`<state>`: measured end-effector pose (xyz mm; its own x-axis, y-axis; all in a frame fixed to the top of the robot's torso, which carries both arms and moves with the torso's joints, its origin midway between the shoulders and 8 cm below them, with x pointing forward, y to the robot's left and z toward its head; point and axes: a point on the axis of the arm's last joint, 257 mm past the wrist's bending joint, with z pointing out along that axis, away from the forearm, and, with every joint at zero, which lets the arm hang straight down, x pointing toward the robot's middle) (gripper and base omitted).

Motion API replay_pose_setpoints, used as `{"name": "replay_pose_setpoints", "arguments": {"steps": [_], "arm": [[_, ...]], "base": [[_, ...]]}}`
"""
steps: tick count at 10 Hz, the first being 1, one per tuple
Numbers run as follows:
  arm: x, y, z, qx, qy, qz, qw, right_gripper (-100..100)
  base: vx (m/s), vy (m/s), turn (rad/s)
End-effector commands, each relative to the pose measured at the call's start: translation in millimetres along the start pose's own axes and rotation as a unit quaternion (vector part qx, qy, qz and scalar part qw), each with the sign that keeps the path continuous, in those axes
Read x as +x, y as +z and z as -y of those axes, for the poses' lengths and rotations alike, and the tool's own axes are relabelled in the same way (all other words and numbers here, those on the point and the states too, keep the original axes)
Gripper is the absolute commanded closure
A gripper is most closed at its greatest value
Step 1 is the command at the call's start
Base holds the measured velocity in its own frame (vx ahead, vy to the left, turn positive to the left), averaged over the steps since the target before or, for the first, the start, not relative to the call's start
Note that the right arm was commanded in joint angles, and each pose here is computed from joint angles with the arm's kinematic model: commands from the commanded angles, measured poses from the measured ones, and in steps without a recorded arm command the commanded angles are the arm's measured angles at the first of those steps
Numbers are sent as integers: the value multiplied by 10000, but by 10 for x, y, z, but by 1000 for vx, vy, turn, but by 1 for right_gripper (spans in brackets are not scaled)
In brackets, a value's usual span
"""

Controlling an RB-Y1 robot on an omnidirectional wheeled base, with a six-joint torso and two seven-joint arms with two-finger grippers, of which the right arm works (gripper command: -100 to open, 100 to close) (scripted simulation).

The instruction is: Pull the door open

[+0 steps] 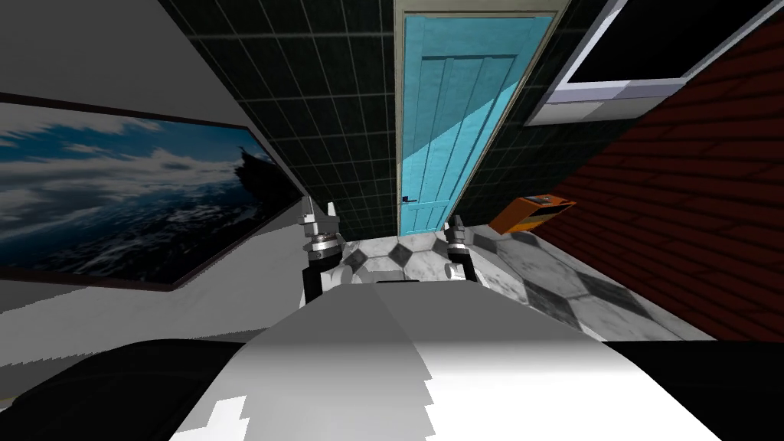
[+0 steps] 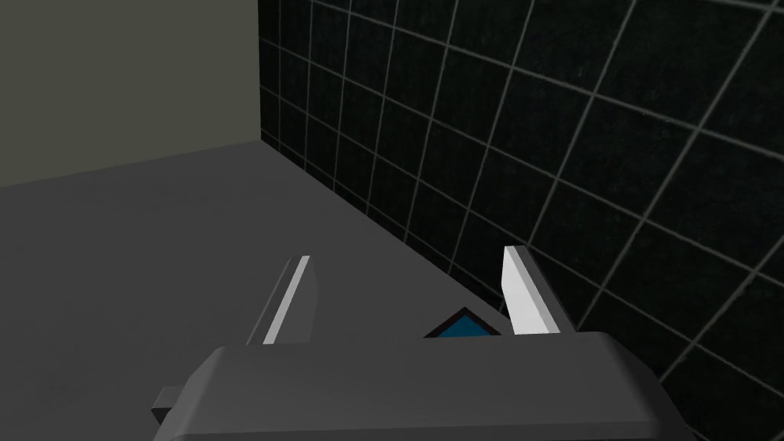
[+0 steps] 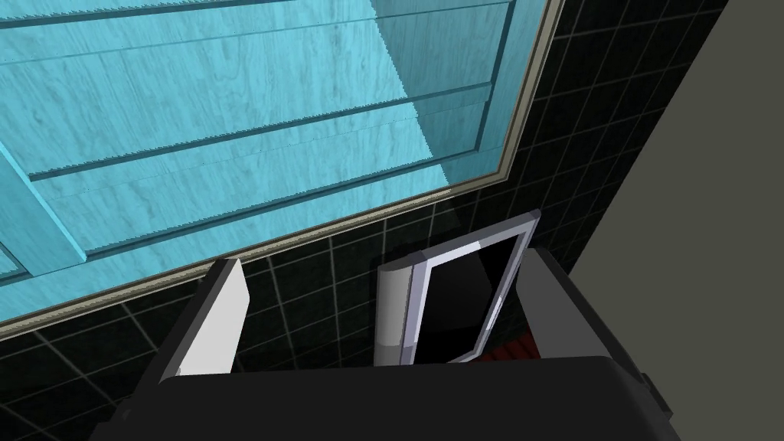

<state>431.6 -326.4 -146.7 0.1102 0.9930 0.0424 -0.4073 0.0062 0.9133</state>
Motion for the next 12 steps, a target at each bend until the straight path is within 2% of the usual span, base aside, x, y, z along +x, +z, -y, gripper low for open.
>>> {"name": "replay_pose_setpoints", "arguments": {"steps": [1,3,7,9,10,12], "arm": [[-54,-26,139,95,-39,50,9999,-100],[-116,-50,246,182,-66,89,9998,-100],[-357,-122,563,420,-163,246,9987,-100],[-430,-166,683,530,-189,300,9980,-100],[-430,-166,683,530,-189,300,9980,-100],[-561,-223,843,666,-235,396,9967,-100]], "base": [[86,14,209],[92,6,114],[91,-9,166],[61,-10,102],[46,-4,57],[66,-9,143]]}}
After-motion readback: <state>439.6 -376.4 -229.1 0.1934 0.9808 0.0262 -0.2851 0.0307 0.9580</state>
